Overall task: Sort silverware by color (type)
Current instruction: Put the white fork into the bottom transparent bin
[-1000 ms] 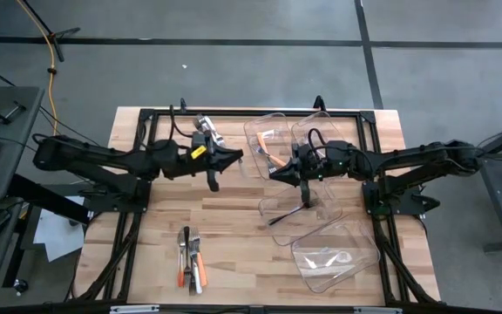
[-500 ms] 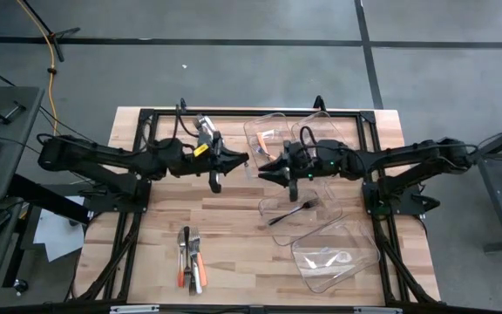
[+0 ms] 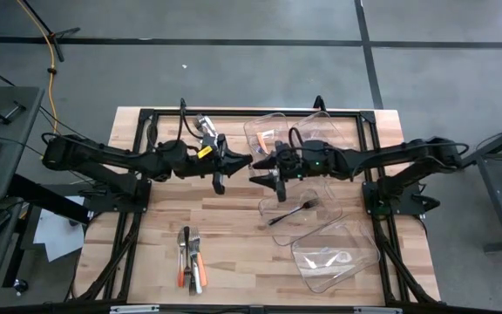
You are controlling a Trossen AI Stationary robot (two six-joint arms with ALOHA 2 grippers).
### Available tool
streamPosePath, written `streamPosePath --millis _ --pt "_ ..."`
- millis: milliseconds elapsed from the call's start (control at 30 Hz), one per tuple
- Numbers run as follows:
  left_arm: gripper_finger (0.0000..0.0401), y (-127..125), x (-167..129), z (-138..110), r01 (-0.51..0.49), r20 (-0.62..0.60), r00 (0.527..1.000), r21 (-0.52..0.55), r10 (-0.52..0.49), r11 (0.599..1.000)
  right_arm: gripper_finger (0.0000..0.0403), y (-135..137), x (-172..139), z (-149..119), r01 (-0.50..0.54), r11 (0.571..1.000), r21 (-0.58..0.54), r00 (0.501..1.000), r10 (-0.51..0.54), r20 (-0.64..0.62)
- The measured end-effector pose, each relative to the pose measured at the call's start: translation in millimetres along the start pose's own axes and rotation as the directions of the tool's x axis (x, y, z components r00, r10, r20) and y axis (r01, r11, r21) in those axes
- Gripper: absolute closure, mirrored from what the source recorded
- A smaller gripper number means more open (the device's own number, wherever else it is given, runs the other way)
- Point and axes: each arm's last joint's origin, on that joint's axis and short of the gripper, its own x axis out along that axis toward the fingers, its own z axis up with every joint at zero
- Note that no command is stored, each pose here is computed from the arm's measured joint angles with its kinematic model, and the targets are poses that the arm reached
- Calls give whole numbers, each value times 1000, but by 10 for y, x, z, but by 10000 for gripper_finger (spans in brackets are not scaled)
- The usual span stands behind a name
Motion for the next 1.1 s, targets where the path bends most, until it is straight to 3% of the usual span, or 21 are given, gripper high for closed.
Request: streamPosePath --millis 233,600,800,1100 --pt "401 13 31 -63 10 -28 1000 10 -9 1000 255 0 5 -9 -1 1000 17 1000 1 -6" --pt "400 20 36 -76 4 -33 999 6 -4 1000 387 -2 4 -25 -1 1000 21 1000 2 -24" --pt "381 22 36 -82 2 -39 999 12 -2 1000 373 1 4 -27 -9 1000 26 1000 10 -28" --pt "324 20 -2 -82 1 -92 996 -30 -4 1000 389 -10 -46 5 -16 1000 -12 999 15 -38"
